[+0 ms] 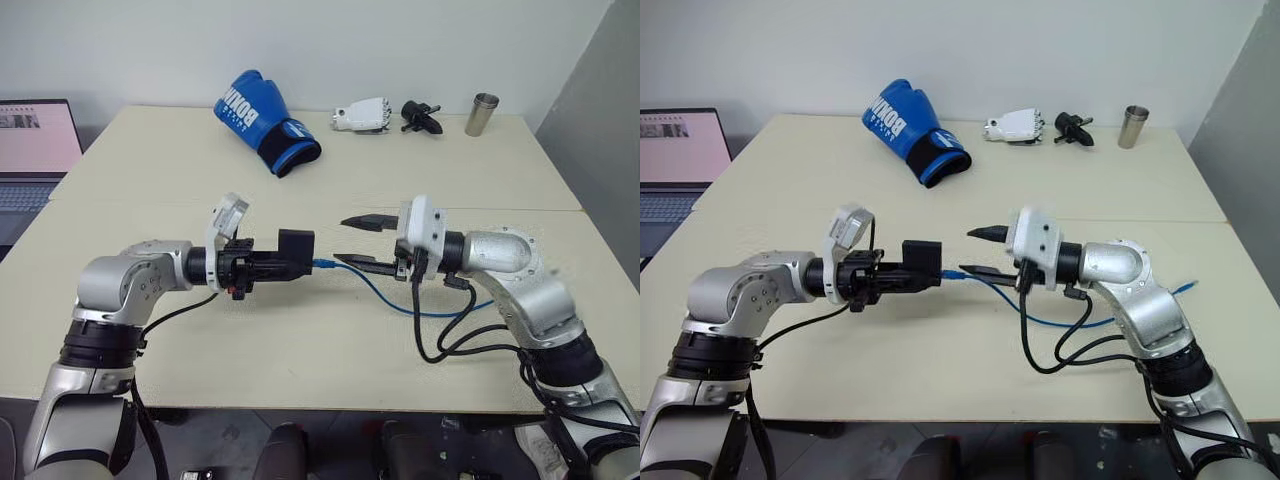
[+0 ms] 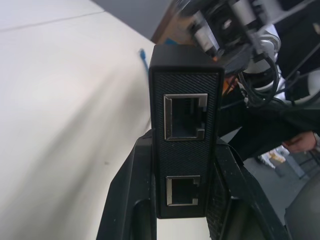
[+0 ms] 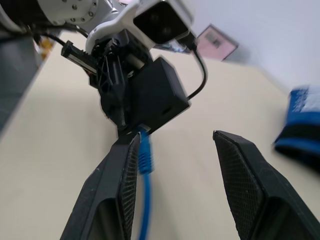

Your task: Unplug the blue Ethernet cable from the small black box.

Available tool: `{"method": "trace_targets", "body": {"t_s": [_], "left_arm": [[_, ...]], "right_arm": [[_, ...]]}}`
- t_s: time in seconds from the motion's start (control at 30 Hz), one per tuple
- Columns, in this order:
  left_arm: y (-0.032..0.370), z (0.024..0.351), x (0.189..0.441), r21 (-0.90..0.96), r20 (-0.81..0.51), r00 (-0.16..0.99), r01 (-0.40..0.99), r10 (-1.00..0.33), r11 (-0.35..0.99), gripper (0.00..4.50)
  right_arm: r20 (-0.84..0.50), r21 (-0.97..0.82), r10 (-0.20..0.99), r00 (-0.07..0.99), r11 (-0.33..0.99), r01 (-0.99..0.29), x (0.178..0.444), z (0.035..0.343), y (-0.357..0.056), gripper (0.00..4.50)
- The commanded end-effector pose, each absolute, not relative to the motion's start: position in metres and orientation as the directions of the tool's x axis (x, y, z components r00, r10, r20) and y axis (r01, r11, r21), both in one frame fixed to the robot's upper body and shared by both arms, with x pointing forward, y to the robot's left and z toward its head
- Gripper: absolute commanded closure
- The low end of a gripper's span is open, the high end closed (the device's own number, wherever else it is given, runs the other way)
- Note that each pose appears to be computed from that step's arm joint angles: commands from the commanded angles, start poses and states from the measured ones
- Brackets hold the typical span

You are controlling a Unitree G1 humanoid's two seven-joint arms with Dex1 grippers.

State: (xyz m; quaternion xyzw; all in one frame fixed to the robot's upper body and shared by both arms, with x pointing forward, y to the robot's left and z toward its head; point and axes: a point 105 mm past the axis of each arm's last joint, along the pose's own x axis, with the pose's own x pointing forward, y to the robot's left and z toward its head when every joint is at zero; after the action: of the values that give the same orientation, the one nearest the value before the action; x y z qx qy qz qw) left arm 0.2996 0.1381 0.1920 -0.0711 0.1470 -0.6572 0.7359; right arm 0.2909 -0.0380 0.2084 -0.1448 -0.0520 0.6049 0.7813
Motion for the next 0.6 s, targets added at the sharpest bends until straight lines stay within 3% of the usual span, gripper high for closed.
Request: {"method": "trace_targets", "body": {"t_s": [0.03, 0.4, 0.6], "left_arm": [[0.132, 0.213, 0.295, -0.225, -0.110, 0.041, 0.972, -0.993, 0.065, 3.71], [0.134, 0.214, 0.293, -0.235, -0.113, 0.027, 0.971, -0.993, 0.053, 3.71], [0.135, 0.217, 0.294, -0.243, -0.094, 0.033, 0.968, -0.995, 0.055, 3.71]], "right_arm": [[-0.064, -0.069, 0.970, 0.234, 0.229, -0.971, 0.283, 0.212, -0.035, 2.04], [0.014, 0.164, 0.993, 0.118, 0.114, -0.980, 0.272, 0.221, -0.020, 2.04], [0.026, 0.213, 0.992, 0.121, 0.112, -0.971, 0.276, 0.219, -0.020, 2.04]]}}
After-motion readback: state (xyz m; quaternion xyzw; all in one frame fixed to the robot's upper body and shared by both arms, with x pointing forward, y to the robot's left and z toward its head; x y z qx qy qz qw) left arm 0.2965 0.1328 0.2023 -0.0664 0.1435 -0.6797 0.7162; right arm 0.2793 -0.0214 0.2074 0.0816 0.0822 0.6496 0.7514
